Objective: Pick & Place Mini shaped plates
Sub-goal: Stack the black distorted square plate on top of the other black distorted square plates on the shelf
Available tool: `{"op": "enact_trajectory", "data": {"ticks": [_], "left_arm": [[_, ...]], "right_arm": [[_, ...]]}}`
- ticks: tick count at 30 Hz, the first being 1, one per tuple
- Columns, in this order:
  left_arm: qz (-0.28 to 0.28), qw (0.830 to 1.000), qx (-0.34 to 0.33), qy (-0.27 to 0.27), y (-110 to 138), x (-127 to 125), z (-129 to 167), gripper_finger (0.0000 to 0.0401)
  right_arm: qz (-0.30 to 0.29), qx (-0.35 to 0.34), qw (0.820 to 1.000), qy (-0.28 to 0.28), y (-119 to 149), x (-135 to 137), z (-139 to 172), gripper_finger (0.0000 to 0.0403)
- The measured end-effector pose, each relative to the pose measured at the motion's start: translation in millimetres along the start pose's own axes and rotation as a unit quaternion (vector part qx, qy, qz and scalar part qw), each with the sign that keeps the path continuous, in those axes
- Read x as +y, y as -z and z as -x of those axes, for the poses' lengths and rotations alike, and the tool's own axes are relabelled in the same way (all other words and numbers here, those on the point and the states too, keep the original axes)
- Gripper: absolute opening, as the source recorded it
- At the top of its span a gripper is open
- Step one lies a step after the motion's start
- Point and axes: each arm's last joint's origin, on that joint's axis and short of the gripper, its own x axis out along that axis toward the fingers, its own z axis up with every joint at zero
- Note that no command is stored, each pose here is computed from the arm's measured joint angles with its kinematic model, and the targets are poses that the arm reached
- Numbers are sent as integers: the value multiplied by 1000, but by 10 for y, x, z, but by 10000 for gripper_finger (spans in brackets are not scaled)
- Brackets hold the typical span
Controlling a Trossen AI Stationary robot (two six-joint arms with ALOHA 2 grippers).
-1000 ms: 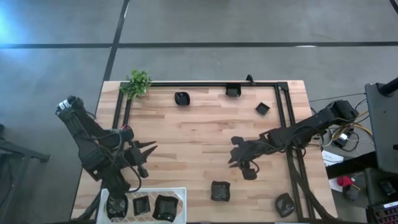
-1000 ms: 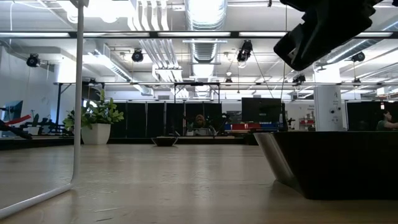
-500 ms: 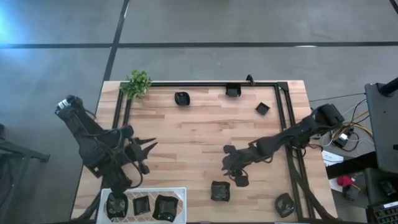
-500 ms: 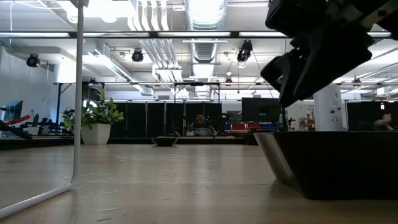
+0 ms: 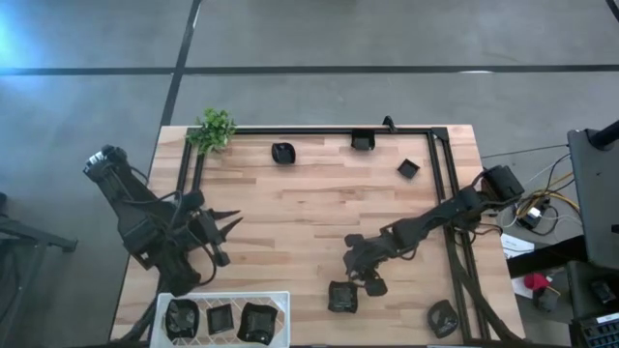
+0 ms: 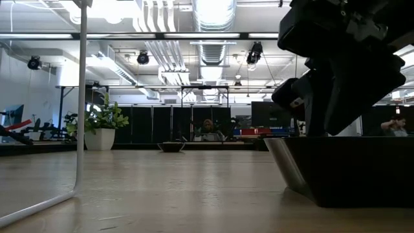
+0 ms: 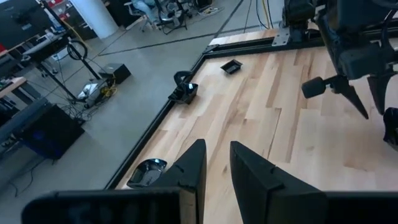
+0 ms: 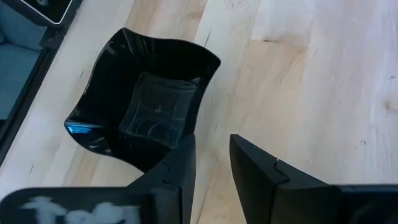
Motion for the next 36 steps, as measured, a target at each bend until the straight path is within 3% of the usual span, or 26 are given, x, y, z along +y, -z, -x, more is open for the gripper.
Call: {"op": "enact_trajectory", "data": {"ticks": [12,36], "left_arm": [[-16,1000,0,0,-1,8,2,68],[-33,999,-1,-1,-2,8,2,68]], "right_arm": [[-43,-5,999,-14,-53,23,12,91],[-40,-7,999,-15,-54,21,1,93]]}}
